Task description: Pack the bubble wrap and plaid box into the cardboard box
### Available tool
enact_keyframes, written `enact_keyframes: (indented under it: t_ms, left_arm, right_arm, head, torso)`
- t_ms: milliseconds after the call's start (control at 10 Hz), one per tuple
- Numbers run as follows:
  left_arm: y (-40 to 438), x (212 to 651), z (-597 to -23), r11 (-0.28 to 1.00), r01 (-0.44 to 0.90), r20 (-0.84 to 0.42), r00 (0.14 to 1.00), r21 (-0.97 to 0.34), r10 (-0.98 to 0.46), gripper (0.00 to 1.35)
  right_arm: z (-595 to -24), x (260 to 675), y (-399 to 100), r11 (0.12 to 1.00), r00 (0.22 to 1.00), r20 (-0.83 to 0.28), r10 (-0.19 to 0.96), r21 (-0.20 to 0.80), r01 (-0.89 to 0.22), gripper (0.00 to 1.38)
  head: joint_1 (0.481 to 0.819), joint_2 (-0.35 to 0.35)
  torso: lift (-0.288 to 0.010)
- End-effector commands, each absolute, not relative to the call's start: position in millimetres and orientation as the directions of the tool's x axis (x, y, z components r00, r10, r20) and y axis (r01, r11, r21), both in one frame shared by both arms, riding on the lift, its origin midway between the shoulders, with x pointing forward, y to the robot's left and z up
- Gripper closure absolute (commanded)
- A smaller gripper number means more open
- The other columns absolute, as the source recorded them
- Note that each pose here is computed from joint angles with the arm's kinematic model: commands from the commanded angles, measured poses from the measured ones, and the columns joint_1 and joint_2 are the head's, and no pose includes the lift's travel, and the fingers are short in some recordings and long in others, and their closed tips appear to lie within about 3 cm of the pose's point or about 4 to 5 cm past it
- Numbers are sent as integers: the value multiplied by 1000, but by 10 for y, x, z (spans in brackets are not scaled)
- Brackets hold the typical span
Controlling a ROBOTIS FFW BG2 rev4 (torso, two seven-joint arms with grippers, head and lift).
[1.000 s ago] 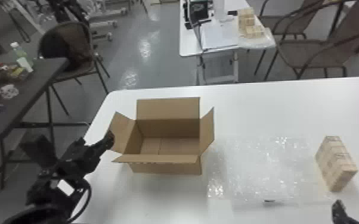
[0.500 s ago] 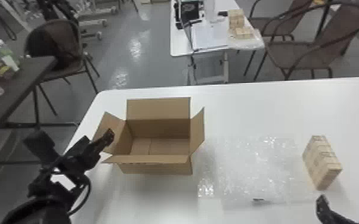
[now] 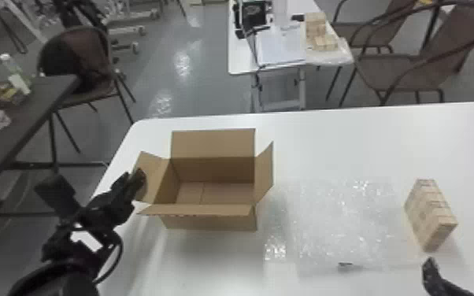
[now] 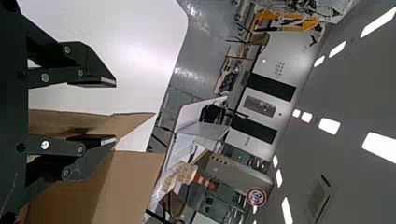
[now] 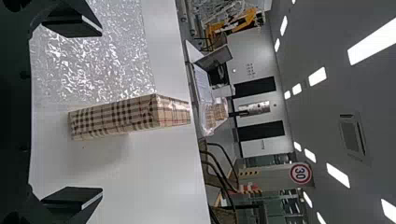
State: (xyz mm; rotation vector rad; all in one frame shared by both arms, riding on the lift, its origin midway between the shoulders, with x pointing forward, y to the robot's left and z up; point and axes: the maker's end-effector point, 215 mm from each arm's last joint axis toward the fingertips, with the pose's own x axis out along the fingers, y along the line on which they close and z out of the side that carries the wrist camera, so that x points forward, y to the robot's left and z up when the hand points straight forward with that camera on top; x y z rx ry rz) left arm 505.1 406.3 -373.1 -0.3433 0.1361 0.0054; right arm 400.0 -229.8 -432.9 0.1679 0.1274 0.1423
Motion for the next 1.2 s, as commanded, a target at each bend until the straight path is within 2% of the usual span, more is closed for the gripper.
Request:
enact_keyframes:
  t_ms: [0,500,800,1100]
  left_arm:
    - [4063,5044,-3731,945,-28,-133,991,-326,-17,1211]
    - [3995,5066,-3679,947,-8,-112,993,-320,-30,1211]
    - [3966,5072,-3661,945,-1,-105,994,-326,-35,1211]
    - [3886,5094,-3646,941,14,-95,994,-339,-50,1211]
  right_arm:
    - [-4311,4006,-2296,976,982,-111,152,172,-132,96]
    - [-4091,4091,-2102,968,975,-113,190,186,-167,96]
    - [-4086,4141,-1725,948,939,-210,273,226,-225,96]
    - [-3912,4508,-1375,926,907,-242,345,245,-287,96]
  head:
    - [695,215]
    - [695,218]
    - [695,245]
    - [695,273]
  torso:
    - [-119]
    - [-119]
    - [-119]
    - [-119]
